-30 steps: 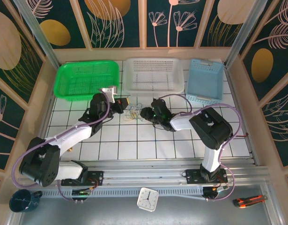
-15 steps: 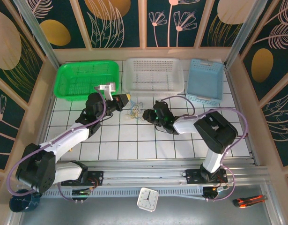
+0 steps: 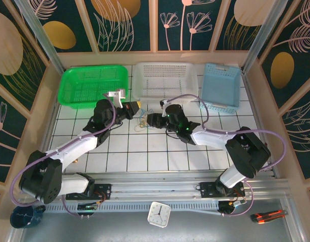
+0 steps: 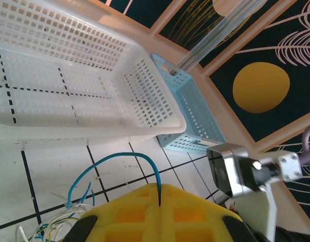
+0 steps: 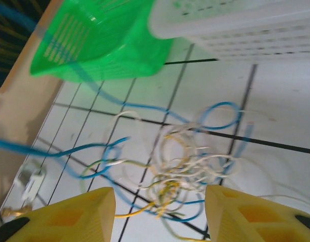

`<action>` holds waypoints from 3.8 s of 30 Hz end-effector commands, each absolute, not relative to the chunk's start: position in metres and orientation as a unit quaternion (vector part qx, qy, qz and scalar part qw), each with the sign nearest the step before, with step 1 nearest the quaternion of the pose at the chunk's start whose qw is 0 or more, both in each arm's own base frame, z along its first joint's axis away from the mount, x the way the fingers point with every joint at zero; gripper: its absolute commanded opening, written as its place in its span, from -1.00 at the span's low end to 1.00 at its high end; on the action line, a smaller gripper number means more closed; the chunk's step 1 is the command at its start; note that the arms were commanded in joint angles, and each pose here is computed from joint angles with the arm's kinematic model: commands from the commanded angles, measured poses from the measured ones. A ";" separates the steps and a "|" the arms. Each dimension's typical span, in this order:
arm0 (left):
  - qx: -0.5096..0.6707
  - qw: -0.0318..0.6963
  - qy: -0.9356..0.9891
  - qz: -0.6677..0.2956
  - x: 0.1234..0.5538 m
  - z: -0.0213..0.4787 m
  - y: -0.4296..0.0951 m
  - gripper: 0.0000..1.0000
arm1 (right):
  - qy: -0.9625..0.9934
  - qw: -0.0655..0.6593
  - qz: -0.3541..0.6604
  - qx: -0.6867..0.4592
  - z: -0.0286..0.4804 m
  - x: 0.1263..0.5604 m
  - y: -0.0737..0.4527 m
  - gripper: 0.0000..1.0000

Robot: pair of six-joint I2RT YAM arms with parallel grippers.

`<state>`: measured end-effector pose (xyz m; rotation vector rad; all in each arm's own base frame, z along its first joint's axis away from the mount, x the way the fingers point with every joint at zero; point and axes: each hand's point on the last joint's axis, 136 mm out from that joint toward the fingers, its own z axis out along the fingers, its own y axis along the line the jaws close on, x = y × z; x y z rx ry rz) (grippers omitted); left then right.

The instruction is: Untangle the cables

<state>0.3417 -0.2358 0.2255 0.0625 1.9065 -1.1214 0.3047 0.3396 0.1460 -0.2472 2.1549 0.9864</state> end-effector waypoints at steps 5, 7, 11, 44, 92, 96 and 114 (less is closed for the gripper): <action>0.028 0.465 0.746 -0.476 0.349 0.253 -0.240 -1.00 | 0.785 0.416 0.430 -0.159 0.182 0.296 0.384 0.01; 0.027 0.463 0.745 -0.480 0.349 0.254 -0.241 -1.00 | 0.787 0.425 0.425 -0.139 0.176 0.307 0.386 0.00; 0.023 0.462 0.737 -0.493 0.348 0.262 -0.243 -1.00 | 0.788 0.445 0.413 -0.100 0.160 0.328 0.389 -0.02; 0.043 0.513 0.637 -0.573 0.330 0.403 -0.244 -1.00 | 0.861 0.378 0.341 -0.017 0.058 0.301 0.320 -0.17; 0.032 0.594 0.631 -0.498 0.414 0.436 -0.256 -1.00 | 0.842 0.402 0.360 -0.018 0.191 0.307 0.277 0.13; 0.032 0.588 0.647 -0.484 0.441 0.415 -0.267 -1.00 | 0.839 0.415 0.353 0.009 0.203 0.311 0.248 0.14; 0.029 0.542 0.741 -0.395 0.529 0.264 -0.294 -0.14 | 0.847 0.419 0.323 0.050 0.214 0.303 0.200 0.13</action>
